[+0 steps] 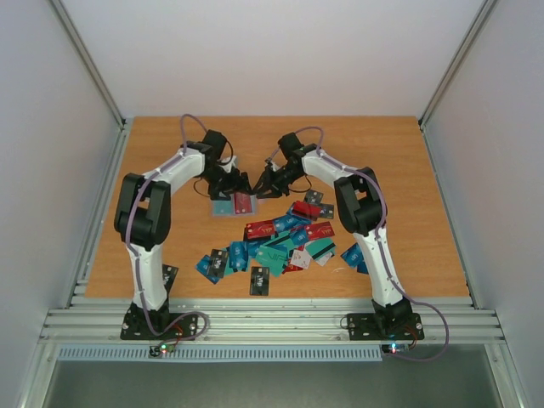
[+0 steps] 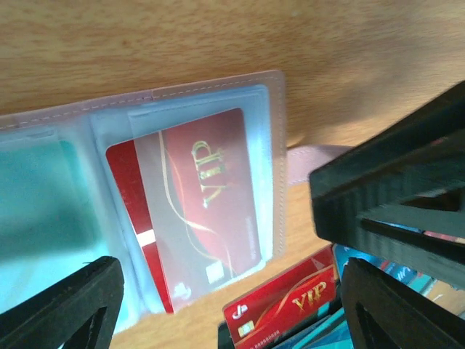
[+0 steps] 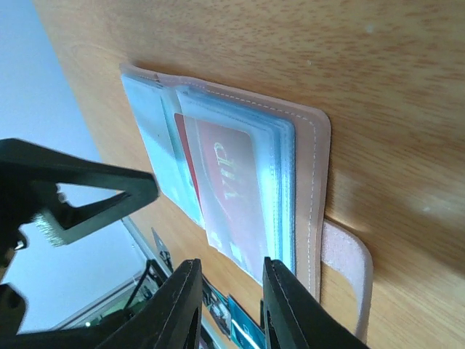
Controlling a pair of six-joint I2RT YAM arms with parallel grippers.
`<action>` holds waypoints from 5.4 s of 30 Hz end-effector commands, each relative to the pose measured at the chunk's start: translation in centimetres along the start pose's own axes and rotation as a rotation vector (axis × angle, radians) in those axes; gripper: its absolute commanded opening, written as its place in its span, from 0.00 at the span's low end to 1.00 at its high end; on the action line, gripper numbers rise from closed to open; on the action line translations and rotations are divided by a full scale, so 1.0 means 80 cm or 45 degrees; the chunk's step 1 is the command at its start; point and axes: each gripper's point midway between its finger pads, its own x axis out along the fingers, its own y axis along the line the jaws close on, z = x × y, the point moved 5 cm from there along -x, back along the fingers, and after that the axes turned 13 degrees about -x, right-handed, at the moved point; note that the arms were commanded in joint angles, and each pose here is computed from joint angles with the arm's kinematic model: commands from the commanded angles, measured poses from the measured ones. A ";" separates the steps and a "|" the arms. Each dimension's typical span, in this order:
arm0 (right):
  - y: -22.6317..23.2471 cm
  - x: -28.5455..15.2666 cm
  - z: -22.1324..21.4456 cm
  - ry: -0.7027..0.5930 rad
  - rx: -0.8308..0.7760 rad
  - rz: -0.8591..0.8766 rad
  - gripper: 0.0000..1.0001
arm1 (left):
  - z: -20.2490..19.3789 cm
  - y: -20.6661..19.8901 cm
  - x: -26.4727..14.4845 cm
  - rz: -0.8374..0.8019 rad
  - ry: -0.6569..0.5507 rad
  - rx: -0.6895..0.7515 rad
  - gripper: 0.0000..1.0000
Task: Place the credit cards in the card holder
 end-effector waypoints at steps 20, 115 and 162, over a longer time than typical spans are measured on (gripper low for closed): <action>0.034 -0.029 -0.006 -0.067 -0.005 -0.035 0.25 | -0.004 -0.006 -0.002 -0.107 -0.011 0.046 0.42; 0.053 0.024 0.012 0.081 0.002 -0.014 0.27 | 0.013 0.008 0.010 -0.351 0.074 -0.190 0.39; 0.119 -0.081 -0.168 -0.067 -0.186 -0.200 0.36 | -0.165 -0.007 -0.072 -0.060 0.060 0.118 0.50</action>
